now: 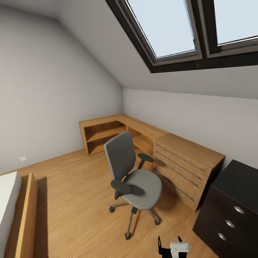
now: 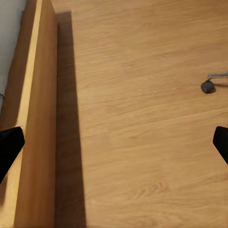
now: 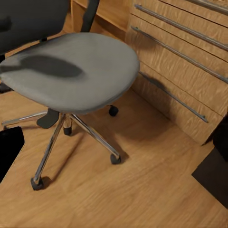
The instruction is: In the bedroom, organize the workspace by keeping the computer under the desk, ensuring the monitor is on the desk, placing the keyboard on the desk next to the monitor, placing the mouse on the desk next to the keyboard, moving the folder from the swivel chair onto the desk next to the mouse, stacking the notebook on top of the folder with the pen on top of the notebook, and positioning the swivel chair next to the desk.
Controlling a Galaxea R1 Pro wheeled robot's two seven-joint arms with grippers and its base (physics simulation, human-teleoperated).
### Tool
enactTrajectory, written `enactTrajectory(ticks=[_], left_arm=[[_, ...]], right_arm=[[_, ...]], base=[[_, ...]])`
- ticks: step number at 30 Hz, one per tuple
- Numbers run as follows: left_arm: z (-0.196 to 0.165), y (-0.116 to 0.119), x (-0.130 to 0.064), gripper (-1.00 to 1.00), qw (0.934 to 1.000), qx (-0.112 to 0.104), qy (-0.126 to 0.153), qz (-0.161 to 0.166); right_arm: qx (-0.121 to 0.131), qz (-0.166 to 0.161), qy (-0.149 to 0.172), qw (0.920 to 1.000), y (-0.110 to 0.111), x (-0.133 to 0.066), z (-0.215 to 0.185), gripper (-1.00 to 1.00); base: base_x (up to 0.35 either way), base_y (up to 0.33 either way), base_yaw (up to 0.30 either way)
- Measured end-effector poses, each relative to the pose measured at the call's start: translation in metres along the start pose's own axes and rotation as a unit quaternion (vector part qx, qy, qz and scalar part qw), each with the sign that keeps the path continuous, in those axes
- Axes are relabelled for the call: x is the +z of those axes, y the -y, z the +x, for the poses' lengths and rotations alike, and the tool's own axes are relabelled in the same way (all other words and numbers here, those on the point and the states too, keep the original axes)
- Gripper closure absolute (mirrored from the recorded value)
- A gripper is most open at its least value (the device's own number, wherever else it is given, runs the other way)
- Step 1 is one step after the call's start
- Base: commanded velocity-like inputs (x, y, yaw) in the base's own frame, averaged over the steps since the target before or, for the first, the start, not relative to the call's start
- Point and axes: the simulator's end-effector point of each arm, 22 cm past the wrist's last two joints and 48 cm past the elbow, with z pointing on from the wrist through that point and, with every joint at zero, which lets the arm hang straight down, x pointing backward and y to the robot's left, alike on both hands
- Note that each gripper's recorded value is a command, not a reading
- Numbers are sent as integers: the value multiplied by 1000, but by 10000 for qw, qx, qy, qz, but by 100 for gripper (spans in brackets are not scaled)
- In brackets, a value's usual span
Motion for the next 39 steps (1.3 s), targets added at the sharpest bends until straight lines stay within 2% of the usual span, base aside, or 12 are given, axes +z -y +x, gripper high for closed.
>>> enactTrajectory(ticks=[7, 32, 36, 38, 39], left_arm=[[0, 0, 0, -100, 10000, 0, 1, 0], [-1, -4, 1, -100, 10000, -9, 2, -60], [-2, -2, 2, -100, 10000, -15, 15, -25], [-8, 6, 4, -100, 9999, -83, 92, 51], [-18, 17, 8, -100, 9995, -192, 207, 142]], right_arm=[[-71, 64, 13, 10000, 14, 2, 1, -100], [-28, 81, 13, 10000, 12, 1, 1, -100], [-30, 95, 12, 9999, 14, 1, 1, -100], [-32, 97, 13, 9999, 14, 1, 1, -100], [-29, 98, 11, 9999, 14, 1, 1, -100]], base=[[0, 0, 285], [0, 0, 285], [0, 0, 285], [0, 0, 285], [0, 0, 285]])
